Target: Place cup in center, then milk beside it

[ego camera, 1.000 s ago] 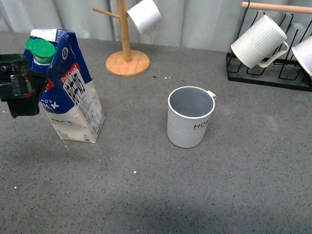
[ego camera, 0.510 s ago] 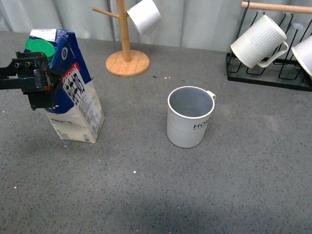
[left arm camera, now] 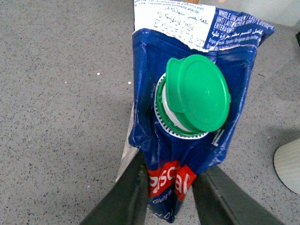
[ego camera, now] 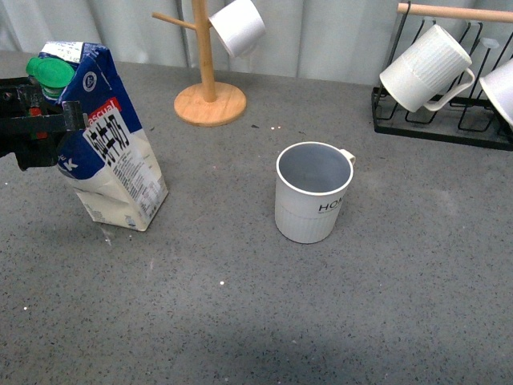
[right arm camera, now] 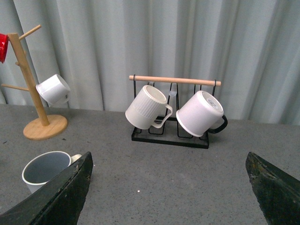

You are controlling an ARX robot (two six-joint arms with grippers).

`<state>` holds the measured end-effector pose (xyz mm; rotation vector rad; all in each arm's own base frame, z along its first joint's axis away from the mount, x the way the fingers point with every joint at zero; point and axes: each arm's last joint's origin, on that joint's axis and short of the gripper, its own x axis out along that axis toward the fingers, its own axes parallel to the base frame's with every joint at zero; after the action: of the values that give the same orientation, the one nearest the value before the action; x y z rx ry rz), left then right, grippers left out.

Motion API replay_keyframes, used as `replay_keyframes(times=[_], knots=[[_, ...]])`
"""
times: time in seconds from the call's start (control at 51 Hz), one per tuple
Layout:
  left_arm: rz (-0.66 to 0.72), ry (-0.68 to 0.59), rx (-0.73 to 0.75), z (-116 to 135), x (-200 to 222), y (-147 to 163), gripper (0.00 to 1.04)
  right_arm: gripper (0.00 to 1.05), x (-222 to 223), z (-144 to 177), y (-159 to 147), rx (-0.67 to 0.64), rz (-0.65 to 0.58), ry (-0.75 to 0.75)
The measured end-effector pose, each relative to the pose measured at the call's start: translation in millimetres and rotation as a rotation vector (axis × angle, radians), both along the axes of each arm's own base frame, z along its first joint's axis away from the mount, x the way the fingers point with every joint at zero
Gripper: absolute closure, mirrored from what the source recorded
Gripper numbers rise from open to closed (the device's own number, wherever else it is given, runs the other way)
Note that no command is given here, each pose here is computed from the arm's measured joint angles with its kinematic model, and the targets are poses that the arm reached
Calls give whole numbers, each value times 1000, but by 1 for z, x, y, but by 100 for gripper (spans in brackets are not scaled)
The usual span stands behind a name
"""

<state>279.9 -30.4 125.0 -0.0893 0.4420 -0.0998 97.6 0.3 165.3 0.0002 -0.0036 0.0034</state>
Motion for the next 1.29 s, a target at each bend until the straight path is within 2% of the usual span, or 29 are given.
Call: replay_keyframes(times=[0.118, 0.196, 0.431, 0.745, 1.157, 1.196, 1.294], knots=[[-13, -6, -12, 3, -1, -4, 94, 9, 0, 0, 0, 0, 0, 0], [-27, -17, -21, 7, -2, -8, 101, 9, 0, 0, 0, 0, 0, 0], [-60, -52, -24, 14, -7, -31, 101, 9, 0, 0, 0, 0, 0, 0], [-128, -65, -13, 2, -5, -95, 101, 9, 0, 0, 0, 0, 0, 0], [-161, -31, 17, -5, -4, -116, 101, 9, 0, 0, 0, 0, 0, 0], [-155, -34, 20, -5, -3, -117, 98, 9, 0, 0, 0, 0, 0, 0], [-144, -30, 29, -5, -2, -117, 76, 9, 0, 0, 0, 0, 0, 0]])
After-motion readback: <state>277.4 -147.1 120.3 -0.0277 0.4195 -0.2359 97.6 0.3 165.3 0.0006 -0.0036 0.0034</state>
